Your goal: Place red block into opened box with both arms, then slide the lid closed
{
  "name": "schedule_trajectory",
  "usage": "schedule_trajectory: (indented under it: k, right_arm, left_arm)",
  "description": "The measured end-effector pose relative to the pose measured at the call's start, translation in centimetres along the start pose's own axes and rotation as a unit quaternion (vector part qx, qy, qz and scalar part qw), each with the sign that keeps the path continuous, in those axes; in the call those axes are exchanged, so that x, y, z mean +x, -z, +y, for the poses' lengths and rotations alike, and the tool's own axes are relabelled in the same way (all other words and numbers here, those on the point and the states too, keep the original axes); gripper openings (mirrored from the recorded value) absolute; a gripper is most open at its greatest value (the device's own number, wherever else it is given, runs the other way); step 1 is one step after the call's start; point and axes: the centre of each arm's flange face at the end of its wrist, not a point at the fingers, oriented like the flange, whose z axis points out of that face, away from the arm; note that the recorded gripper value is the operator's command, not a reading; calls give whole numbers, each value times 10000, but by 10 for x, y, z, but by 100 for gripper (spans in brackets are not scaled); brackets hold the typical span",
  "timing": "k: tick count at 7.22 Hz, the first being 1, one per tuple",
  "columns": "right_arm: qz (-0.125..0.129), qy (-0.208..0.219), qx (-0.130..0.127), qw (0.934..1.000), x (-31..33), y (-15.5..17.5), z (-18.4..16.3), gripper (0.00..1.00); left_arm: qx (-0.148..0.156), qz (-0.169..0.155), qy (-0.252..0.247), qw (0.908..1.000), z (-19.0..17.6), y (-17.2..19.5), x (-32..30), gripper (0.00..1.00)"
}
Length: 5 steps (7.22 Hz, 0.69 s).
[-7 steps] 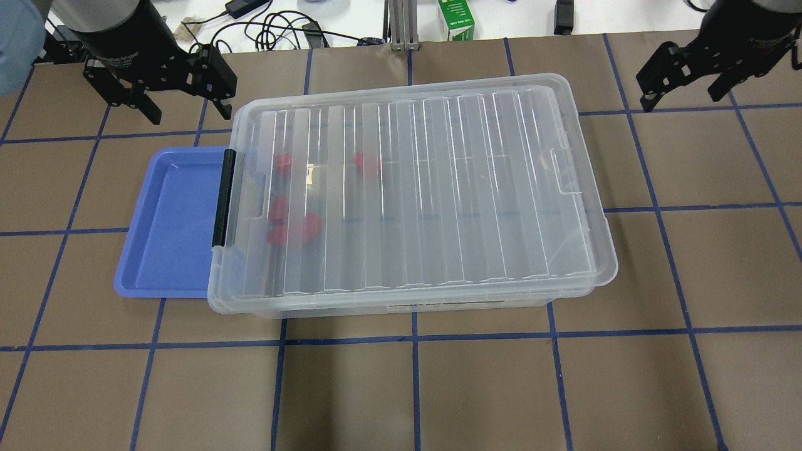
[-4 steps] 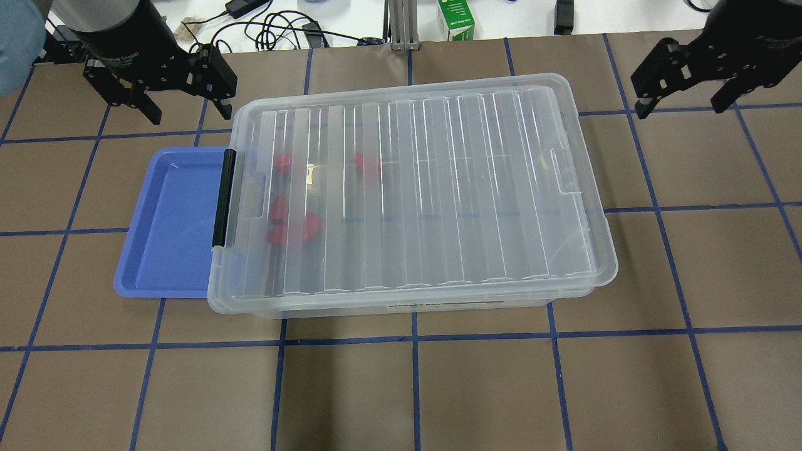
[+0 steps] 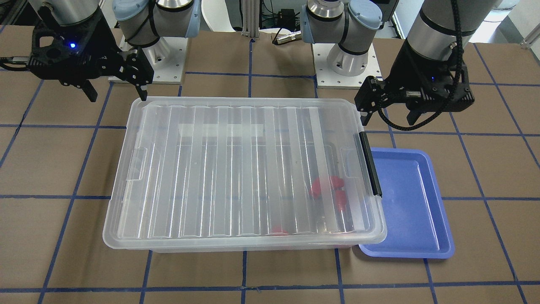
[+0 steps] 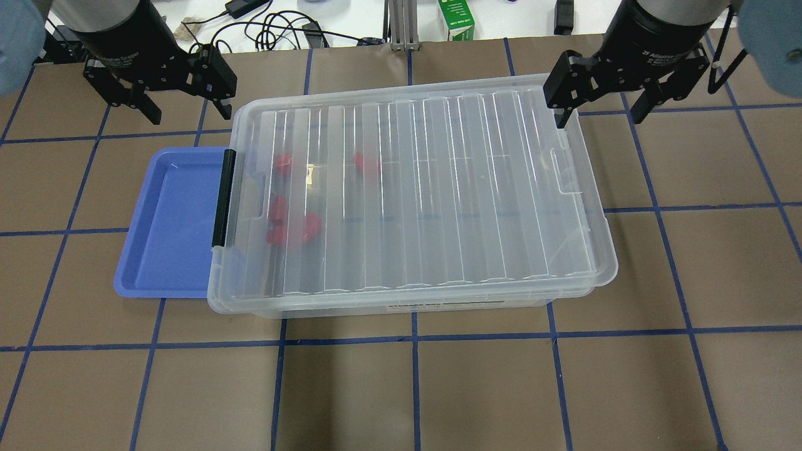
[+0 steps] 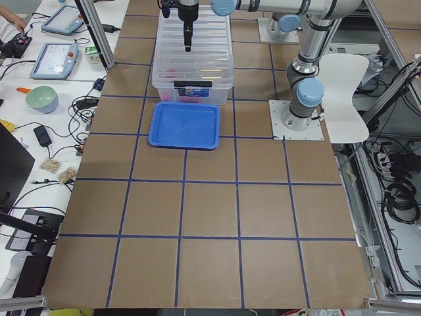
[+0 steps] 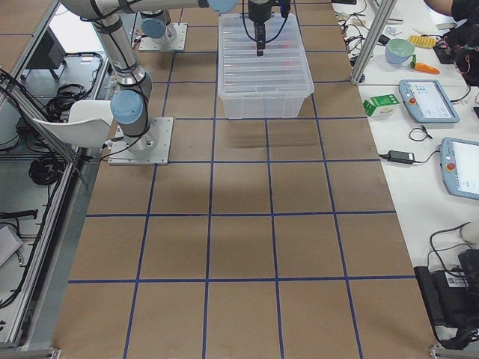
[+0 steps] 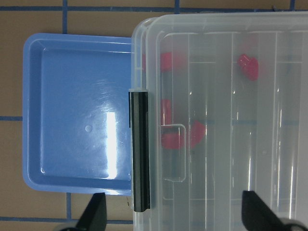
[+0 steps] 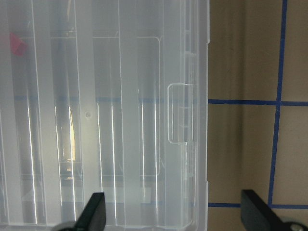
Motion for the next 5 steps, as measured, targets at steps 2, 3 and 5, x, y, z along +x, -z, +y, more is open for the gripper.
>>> schedule_trajectory:
  k: [2, 3, 5]
  right_arm:
    - [-1, 5, 13, 10000, -1, -1, -1, 100]
    - [1, 5, 32, 10000, -1, -1, -2, 100]
    - [3, 1, 45, 10000, -1, -1, -2, 100]
  left_arm:
    - [0, 0, -4, 10000, 0, 0, 0, 100]
    - [2, 0, -5, 10000, 0, 0, 0, 100]
    - [10, 0, 0, 10000, 1, 1, 0, 100]
